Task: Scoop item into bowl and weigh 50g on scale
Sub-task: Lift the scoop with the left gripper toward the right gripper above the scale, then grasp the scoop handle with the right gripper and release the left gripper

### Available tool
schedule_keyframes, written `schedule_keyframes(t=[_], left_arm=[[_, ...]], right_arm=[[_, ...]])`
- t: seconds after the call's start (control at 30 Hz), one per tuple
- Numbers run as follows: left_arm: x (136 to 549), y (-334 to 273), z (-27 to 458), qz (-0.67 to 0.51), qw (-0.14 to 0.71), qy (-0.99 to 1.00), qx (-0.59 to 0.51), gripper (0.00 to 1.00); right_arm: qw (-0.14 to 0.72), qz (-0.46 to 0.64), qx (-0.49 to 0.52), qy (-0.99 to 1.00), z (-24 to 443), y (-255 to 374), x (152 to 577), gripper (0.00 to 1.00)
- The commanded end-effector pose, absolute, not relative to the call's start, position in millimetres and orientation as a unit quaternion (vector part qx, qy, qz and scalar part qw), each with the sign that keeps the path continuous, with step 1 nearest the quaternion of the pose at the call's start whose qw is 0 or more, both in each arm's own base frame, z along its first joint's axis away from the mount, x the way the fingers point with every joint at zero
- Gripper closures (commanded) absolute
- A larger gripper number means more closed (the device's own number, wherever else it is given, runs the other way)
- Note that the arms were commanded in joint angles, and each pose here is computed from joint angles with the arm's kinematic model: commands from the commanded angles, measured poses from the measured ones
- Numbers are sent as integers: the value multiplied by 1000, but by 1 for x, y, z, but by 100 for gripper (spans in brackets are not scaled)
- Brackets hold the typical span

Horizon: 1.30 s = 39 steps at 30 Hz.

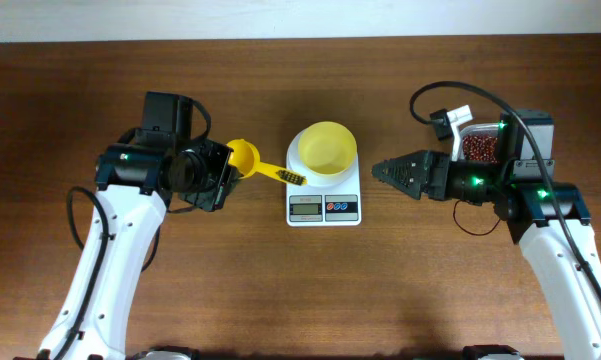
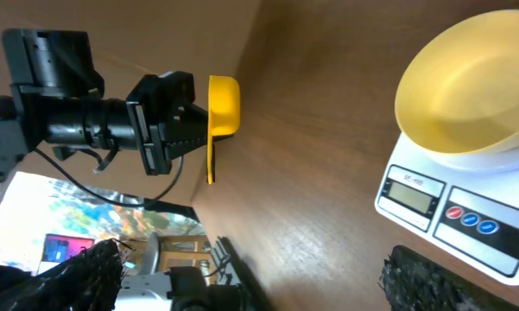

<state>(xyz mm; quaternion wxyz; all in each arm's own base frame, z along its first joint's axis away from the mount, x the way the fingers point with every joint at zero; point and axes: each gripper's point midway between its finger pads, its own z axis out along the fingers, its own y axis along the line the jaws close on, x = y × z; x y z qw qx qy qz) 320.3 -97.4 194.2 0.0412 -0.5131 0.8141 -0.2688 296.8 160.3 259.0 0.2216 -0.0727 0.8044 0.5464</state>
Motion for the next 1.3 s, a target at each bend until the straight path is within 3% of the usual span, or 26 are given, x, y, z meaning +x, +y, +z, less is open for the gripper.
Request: schedule_keyframes(t=[0.0,0.43,0.8,0.87,1.03,1.27], left_arm=[[321,-106,206,-296,29,797,-526,100],[298,-169,208,-298,-45,752,-587,100],[284,-212,214,-311,-83,729,-603,100],[280,-218,215,-310,-91,724,-609,100],[283,-224,214,-316,-91,725,-606,100],[289,-240,211,-327,-91,733,-589,100]], right_arm=[[205,568,-66,795,271,166,294,1],[215,522,-67,822,265,225,298,0],[218,518,-65,824,264,224,299,30],[215,518,-63,825,262,224,300,31],[212,518,-62,827,259,225,301,48],[212,517,-62,827,259,225,301,57]])
